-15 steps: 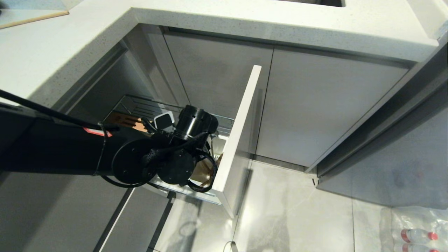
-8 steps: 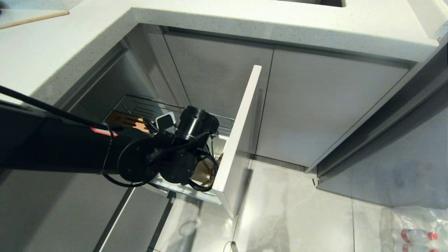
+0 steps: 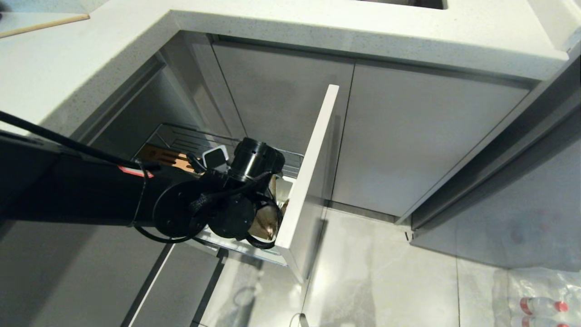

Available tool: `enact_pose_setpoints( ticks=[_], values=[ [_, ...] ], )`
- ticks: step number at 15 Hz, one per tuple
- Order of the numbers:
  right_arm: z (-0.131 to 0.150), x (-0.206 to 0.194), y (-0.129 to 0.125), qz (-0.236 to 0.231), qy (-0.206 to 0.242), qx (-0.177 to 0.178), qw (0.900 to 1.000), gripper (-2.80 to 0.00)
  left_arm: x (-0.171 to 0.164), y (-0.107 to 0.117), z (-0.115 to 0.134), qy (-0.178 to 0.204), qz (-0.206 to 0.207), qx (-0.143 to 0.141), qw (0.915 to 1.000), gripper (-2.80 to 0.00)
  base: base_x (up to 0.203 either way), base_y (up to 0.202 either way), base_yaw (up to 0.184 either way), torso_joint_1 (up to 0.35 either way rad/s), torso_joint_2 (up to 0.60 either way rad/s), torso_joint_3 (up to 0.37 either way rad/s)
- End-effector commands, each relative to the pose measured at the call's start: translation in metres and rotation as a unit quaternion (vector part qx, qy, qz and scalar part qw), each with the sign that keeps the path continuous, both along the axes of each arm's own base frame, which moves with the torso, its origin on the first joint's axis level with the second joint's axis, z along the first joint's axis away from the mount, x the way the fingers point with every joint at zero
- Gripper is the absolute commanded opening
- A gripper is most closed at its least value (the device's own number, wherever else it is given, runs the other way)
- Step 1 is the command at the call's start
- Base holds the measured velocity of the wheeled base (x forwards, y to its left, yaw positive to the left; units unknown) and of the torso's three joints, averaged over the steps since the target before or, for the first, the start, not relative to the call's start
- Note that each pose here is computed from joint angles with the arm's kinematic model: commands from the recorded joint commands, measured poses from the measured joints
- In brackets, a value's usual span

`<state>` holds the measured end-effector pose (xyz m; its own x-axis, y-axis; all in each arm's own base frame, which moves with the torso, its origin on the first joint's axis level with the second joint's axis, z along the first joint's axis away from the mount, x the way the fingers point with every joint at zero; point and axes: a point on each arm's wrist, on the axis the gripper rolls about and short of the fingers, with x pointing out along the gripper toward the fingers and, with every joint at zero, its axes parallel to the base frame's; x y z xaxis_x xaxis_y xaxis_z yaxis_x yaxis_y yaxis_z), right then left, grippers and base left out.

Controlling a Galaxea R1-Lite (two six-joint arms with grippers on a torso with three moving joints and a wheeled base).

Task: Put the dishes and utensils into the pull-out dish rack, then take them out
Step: Take the chopsticks out of the cupboard

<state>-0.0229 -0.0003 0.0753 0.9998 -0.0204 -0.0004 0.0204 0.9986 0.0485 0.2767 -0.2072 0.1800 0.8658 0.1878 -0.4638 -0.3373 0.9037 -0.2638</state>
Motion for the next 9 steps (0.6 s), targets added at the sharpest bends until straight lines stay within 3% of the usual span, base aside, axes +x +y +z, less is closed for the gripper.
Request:
enact_pose_setpoints(
  ticks=[1, 9],
  values=[
    [0.000, 0.000, 0.000, -0.001, 0.001, 0.000, 1.000, -2.80, -0.001, 0.000, 0.001, -0.003, 0.002, -0.002, 1.0000, -2.80, 0.000, 0.000, 0.000, 0.000, 0.00, 0.000],
    [0.000, 0.000, 0.000, -0.001, 0.001, 0.000, 1.000, -2.80, -0.014, 0.002, 0.020, -0.023, -0.006, -0.017, 0.9996, -2.80, 0.000, 0.000, 0.000, 0.000, 0.00, 0.000]
  ],
)
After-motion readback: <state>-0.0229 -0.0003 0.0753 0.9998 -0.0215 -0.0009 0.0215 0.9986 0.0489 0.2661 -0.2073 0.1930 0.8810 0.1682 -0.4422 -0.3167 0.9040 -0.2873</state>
